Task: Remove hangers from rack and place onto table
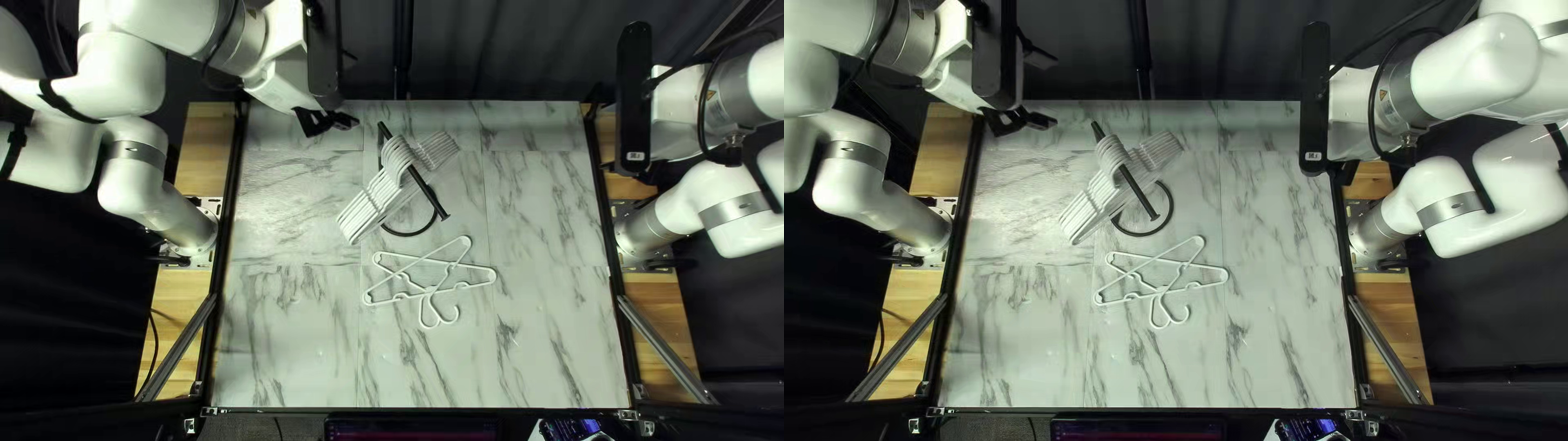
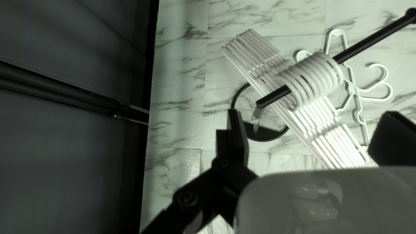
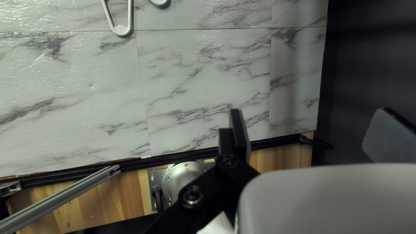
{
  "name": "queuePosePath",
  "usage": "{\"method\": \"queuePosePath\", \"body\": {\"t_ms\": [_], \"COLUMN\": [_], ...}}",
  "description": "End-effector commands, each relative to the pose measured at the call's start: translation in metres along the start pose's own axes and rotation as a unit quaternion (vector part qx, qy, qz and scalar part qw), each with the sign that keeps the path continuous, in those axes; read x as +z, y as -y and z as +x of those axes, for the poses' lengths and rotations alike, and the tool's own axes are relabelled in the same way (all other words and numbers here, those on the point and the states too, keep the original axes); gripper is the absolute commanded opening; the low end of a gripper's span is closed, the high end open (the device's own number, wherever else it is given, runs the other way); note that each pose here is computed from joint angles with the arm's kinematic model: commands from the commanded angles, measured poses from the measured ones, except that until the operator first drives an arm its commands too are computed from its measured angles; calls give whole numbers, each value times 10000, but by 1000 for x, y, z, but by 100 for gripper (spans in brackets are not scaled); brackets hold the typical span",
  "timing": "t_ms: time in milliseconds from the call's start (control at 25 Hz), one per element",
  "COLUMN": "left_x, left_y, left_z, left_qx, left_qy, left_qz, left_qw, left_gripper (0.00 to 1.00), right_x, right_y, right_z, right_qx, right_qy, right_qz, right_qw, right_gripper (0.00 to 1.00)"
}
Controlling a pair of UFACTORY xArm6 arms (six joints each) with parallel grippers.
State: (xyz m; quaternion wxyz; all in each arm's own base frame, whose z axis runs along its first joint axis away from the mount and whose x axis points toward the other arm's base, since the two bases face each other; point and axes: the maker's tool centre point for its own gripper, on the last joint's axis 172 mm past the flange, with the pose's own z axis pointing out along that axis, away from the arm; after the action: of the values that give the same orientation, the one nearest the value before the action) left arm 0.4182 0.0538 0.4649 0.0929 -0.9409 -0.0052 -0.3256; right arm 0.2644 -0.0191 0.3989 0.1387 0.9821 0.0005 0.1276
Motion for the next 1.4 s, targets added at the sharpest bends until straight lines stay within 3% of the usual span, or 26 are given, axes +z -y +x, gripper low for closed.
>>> {"method": "queuePosePath", "body": {"t_ms": [40, 1160, 1280, 1400], "left_x": [0, 0, 0, 0], "left_y": [0, 0, 0, 0], "left_z": [0, 0, 0, 0], "left_qx": [0, 0, 0, 0], "left_qy": [0, 0, 0, 0], "left_qz": [0, 0, 0, 0], "left_qw": [10000, 10000, 10000, 10000], "left_gripper": [100, 100, 100, 100], "right_x": [0, -1, 55, 86], "right_y": [0, 0, -5, -10], "right_z": [0, -2, 3, 14], "right_qx": [0, -34, -311, -569], "right_qy": [0, -4, -68, -208], "right_qz": [0, -23, 88, 164], "right_qw": [10000, 10000, 9995, 9980], "right_gripper": [100, 100, 100, 100]}}
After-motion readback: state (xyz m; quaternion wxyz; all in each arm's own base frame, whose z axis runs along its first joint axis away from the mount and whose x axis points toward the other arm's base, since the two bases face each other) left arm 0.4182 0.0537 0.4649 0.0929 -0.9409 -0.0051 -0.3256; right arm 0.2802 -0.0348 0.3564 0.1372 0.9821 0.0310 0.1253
